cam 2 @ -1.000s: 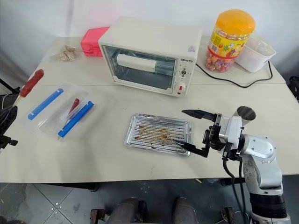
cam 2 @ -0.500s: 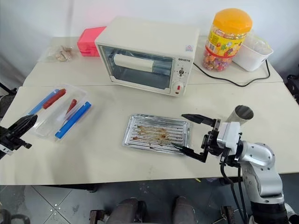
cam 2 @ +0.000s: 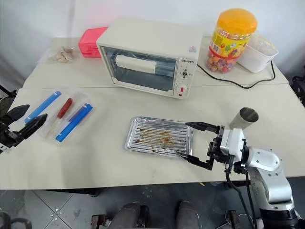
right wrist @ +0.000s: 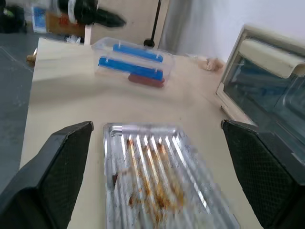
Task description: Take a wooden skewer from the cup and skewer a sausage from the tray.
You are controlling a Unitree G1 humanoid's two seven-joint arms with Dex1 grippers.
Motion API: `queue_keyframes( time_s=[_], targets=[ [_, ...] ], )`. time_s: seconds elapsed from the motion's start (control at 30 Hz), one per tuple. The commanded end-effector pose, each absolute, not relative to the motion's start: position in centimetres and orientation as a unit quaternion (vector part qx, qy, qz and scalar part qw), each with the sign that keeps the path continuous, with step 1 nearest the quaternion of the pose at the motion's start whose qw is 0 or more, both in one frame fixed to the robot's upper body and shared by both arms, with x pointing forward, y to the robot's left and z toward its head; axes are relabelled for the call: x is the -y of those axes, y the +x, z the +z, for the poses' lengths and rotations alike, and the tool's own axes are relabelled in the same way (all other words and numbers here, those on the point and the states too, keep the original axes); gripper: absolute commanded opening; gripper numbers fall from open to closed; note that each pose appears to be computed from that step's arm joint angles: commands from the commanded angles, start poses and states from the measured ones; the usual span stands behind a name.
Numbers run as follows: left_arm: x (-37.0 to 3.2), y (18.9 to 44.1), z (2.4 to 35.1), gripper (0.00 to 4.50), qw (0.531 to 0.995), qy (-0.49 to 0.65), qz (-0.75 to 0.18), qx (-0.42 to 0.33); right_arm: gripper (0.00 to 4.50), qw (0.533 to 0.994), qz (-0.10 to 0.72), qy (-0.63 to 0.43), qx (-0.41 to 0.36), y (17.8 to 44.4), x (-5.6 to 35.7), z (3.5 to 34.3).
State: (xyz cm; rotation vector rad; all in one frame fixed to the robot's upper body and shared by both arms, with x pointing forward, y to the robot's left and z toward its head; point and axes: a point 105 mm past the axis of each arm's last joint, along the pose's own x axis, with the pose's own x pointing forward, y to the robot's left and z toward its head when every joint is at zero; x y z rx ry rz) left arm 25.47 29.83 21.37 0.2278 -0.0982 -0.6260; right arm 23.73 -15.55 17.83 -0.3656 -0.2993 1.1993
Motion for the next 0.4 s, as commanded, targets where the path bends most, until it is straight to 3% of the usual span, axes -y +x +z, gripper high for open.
queue_keyframes(
  time_s=[0.03, 0.17, 0.3, 0.4],
  targets=[
    [-24.9, 23.8, 20.3, 4.47, 0.894, 0.134, -0.427, 0.028, 4.5, 0.792, 0.565, -0.186, 0.135, 23.0, 16.9, 17.9],
    [-22.9, 23.4, 17.0, 4.47, 0.872, 0.155, -0.465, -0.015, 4.5, 0.824, 0.533, -0.132, 0.142, 23.9, 17.5, 18.3],
    [-22.4, 23.7, 14.3, 4.47, 0.88, 0.176, -0.44, -0.033, 4.5, 0.789, 0.579, -0.165, 0.121, 23.0, 16.4, 16.3],
    [-22.4, 22.9, 12.8, 4.47, 0.879, 0.18, -0.439, -0.047, 4.5, 0.802, 0.558, -0.177, 0.121, 23.9, 17.0, 16.1]
  ],
)
